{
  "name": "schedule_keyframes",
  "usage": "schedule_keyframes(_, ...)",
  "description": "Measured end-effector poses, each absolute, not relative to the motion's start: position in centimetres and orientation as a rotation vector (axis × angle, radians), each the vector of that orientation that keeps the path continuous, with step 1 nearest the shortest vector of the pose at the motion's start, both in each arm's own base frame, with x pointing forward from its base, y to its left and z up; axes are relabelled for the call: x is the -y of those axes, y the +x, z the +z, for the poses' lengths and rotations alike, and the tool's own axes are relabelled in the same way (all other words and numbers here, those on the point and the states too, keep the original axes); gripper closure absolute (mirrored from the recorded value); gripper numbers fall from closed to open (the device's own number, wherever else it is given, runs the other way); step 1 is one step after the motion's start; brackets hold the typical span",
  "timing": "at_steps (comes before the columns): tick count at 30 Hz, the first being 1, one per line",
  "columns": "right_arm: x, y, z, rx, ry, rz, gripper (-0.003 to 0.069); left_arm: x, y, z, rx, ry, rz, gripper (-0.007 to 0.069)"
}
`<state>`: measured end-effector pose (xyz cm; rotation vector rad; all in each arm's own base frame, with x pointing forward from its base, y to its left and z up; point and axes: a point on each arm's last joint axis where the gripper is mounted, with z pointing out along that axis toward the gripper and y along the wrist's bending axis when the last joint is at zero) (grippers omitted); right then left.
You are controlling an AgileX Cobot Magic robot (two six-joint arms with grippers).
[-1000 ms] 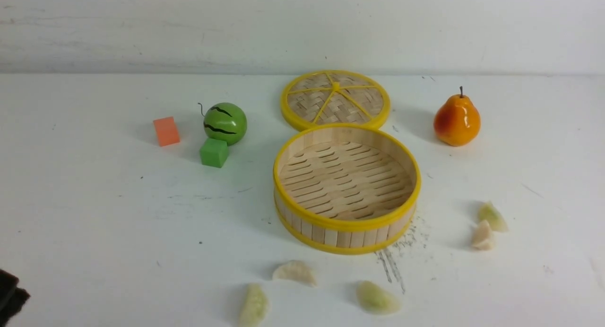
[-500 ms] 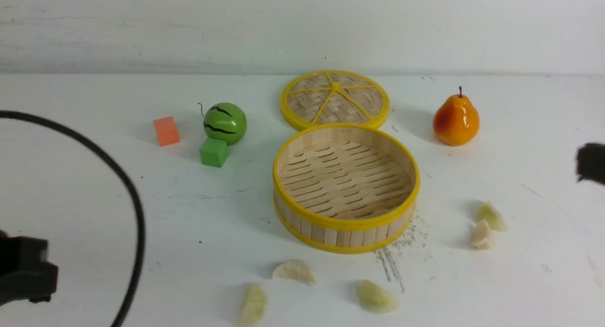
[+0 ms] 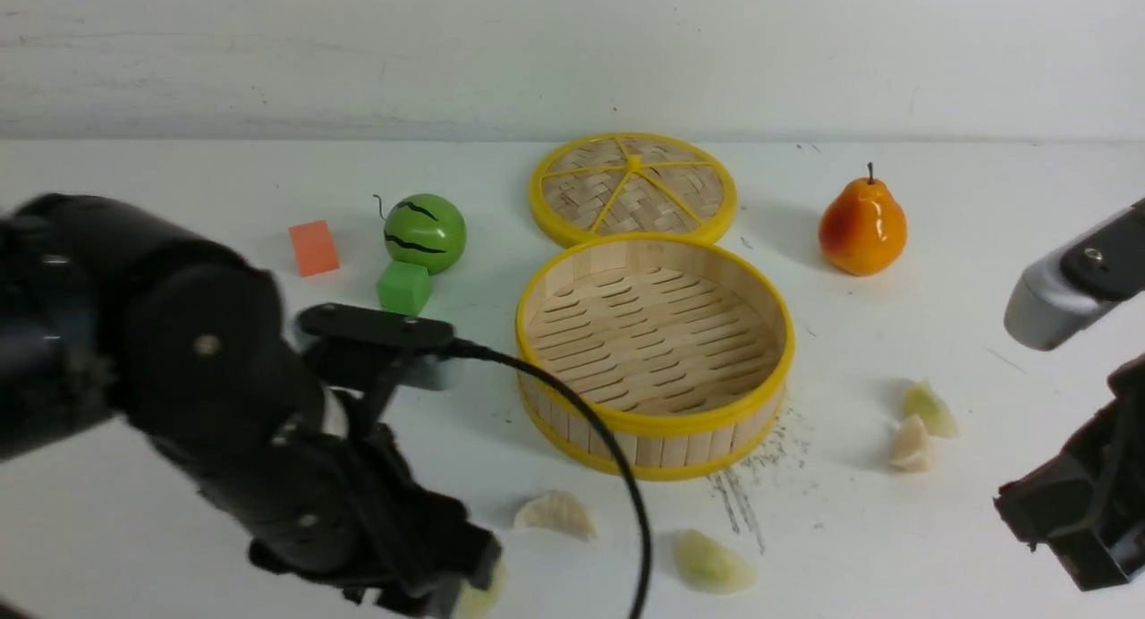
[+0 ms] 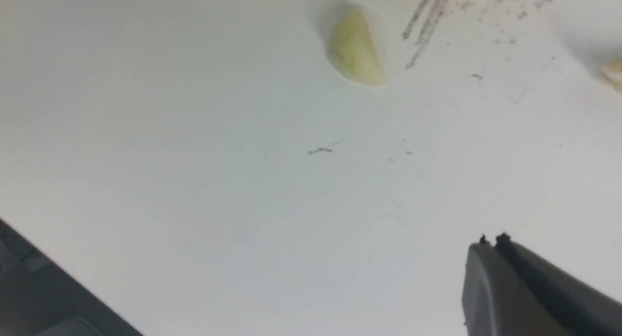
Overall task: Put the dumplings into the steamer on the white table.
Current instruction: 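Reach for and grasp a dumpling on the table with the left gripper, then place the dumpling into the bamboo steamer basket with the left gripper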
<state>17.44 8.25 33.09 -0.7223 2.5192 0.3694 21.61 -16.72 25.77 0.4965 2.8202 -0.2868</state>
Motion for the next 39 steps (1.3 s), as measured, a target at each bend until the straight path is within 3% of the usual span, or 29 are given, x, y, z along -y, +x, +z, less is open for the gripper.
schedule_keyframes(4, -8.3, 17.5, 33.1, -2.512, -0.717, 0.37, 0.0666, 19.6, 24.7, 23.1, -2.823, 0.46, -0.274, 0.0012)
schedule_keyframes(10, -8.3, 17.6, 33.2, -2.502, -0.712, 0.369, 0.0662, 21.2, 27.8, 18.7, -2.89, 0.387, -0.125, 0.0043)
schedule_keyframes(13, -8.3, 17.6, 33.2, -2.498, -0.71, 0.369, 0.0659, 21.5, 28.6, 16.3, -2.949, 0.35, -0.045, 0.0125)
schedule_keyframes(15, -8.3, 17.6, 33.2, -2.497, -0.709, 0.369, 0.0659, 21.6, 28.8, 16.2, -2.949, 0.342, -0.043, 0.0177)
schedule_keyframes(18, -8.3, 17.7, 33.3, -2.488, -0.705, 0.368, 0.0656, 21.7, 28.8, 16.1, -2.963, 0.332, -0.04, 0.0354)
schedule_keyframes(19, -8.3, 17.7, 33.3, -2.486, -0.704, 0.368, 0.0655, 21.7, 28.8, 16.1, -2.965, 0.336, -0.037, 0.0364)
schedule_keyframes(24, -8.3, 17.7, 33.4, -2.472, -0.698, 0.366, 0.065, 21.7, 28.9, 19.0, -2.957, 0.387, -0.024, 0.0361)
schedule_keyframes(31, -8.3, 17.9, 33.5, -2.452, -0.685, 0.368, 0.0643, 25.0, 33.1, 29.8, -2.643, 0.44, -0.226, 0.0361)
schedule_keyframes(33, -8.3, 17.9, 33.5, -2.451, -0.685, 0.369, 0.0639, 26.0, 34.7, 31.4, -2.585, 0.443, -0.26, 0.0361)
schedule_keyframes(36, -8.4, 17.9, 33.6, -2.449, -0.682, 0.376, 0.0637, 27.9, 37.4, 31.8, -2.534, 0.422, -0.315, 0.0361)
schedule_keyframes(39, -8.4, 17.9, 33.5, -2.45, -0.682, 0.377, 0.0635, 29.8, 40.3, 29.8, -2.511, 0.408, -0.347, 0.0361)
